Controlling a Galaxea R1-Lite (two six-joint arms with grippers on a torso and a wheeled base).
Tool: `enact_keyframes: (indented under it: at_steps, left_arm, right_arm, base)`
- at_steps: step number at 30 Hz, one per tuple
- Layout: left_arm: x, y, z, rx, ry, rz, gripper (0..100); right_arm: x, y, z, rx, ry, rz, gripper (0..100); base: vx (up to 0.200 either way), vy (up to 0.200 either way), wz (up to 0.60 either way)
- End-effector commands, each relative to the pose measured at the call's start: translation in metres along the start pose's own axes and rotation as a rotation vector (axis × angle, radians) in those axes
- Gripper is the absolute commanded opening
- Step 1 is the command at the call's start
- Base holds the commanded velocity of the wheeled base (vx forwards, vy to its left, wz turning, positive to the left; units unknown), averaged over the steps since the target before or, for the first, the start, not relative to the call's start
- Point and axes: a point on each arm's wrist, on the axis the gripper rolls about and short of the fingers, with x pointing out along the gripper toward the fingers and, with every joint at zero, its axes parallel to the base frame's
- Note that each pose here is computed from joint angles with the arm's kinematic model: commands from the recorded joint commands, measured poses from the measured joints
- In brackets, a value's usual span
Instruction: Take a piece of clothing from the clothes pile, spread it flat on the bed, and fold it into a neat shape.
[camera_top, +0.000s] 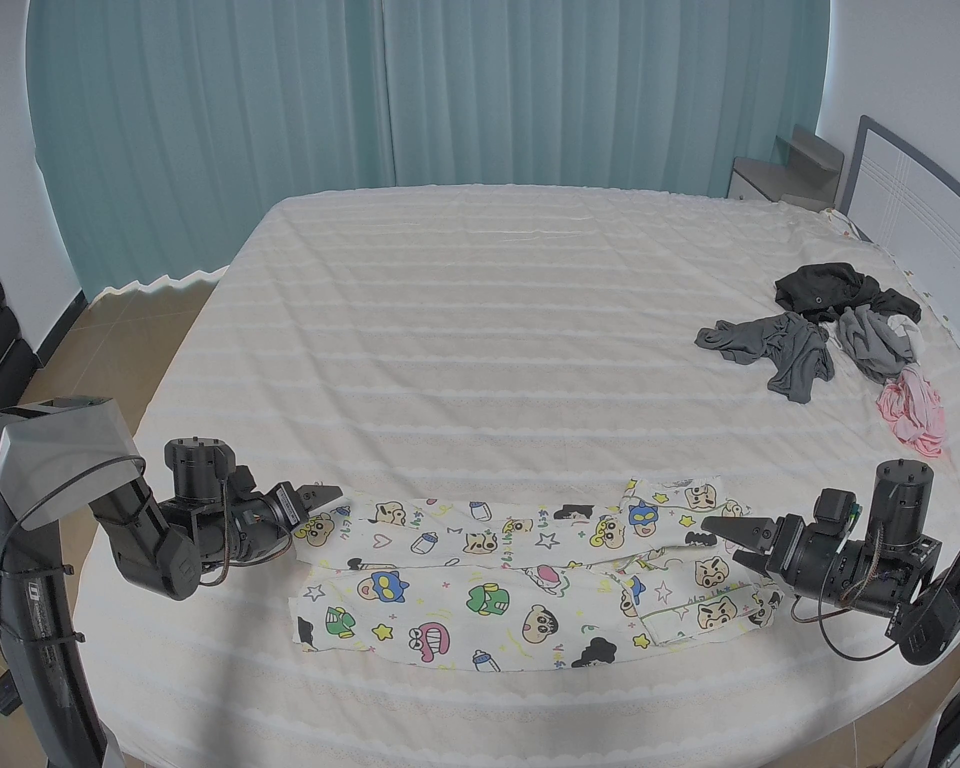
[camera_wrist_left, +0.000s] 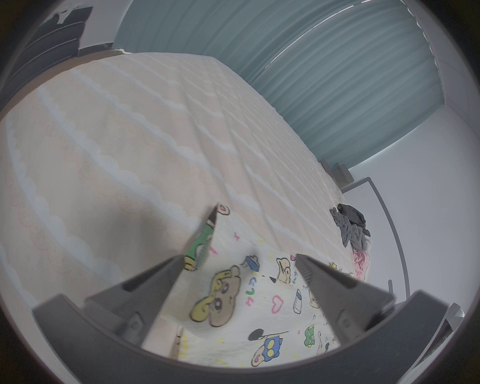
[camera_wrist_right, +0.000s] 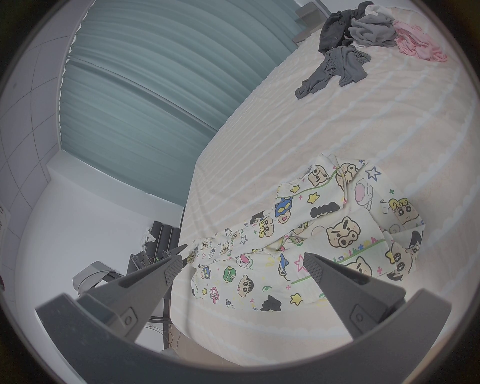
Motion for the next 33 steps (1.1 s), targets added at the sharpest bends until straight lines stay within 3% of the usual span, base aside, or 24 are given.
enact_keyframes:
  at_steps: [1, 10, 27, 33]
  left_arm:
    - [0.002, -0.004, -0.004, 0.007, 0.015, -0.012, 0]
    - [-0.005, -0.006, 0.002, 0.013, -0.005, -0.015, 0]
    - [-0.035, -0.043, 0.018, 0.071, -0.095, -0.098, 0]
    - [-0.043, -0.052, 0.021, 0.095, -0.145, -0.123, 0]
  right_arm:
    - [0.0, -0.001, 0.0, 0.003, 0.003, -0.002, 100]
    - [0.0, -0.001, 0.0, 0.005, 0.016, 0.011, 100]
    - [0.0, -0.001, -0.002, 0.004, 0.025, 0.013, 100]
    - [0.006, 0.018, -0.012, -0.04, 0.08, 0.091, 100]
  base:
    - [0.0, 0.0, 0.0]
    - [0.0, 0.0, 0.0]
    - [0.0, 0.0, 0.0]
    - [0.0, 0.0, 0.0]
